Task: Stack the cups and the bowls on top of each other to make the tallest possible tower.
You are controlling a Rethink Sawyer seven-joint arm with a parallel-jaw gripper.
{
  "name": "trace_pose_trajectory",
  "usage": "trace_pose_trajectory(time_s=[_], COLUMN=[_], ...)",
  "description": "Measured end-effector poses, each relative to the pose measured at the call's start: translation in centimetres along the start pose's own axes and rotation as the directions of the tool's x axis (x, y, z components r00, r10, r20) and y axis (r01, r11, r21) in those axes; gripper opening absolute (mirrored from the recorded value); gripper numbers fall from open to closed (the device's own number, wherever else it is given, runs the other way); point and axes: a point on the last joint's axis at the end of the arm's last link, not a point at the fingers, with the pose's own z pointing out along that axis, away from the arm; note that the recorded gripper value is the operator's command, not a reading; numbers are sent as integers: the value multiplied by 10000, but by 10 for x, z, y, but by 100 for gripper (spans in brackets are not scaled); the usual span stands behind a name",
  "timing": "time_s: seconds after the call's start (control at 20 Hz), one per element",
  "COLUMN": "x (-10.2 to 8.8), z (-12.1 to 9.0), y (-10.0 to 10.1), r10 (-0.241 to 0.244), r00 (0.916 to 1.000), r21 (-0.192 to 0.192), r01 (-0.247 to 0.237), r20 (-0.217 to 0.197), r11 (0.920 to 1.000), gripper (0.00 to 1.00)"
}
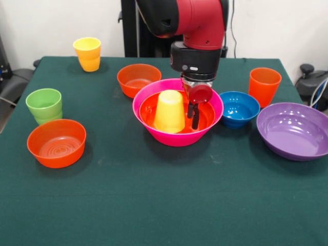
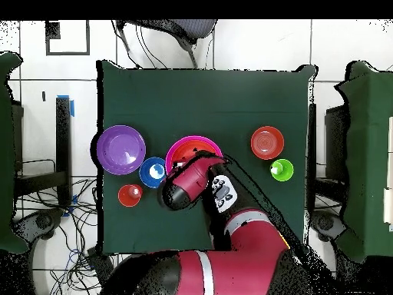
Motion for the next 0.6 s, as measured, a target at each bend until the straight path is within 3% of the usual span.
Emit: trace_pose_trajectory(time_s=[0.4,0.6], x=[2,2], z=[-2,-15], y=[0,5], r10=[561,999], r00=[9984,9948], r21=[-162,-358], r01=[-560,-992], r20=[104,186], r11=[9983,9944], gripper=[100,100])
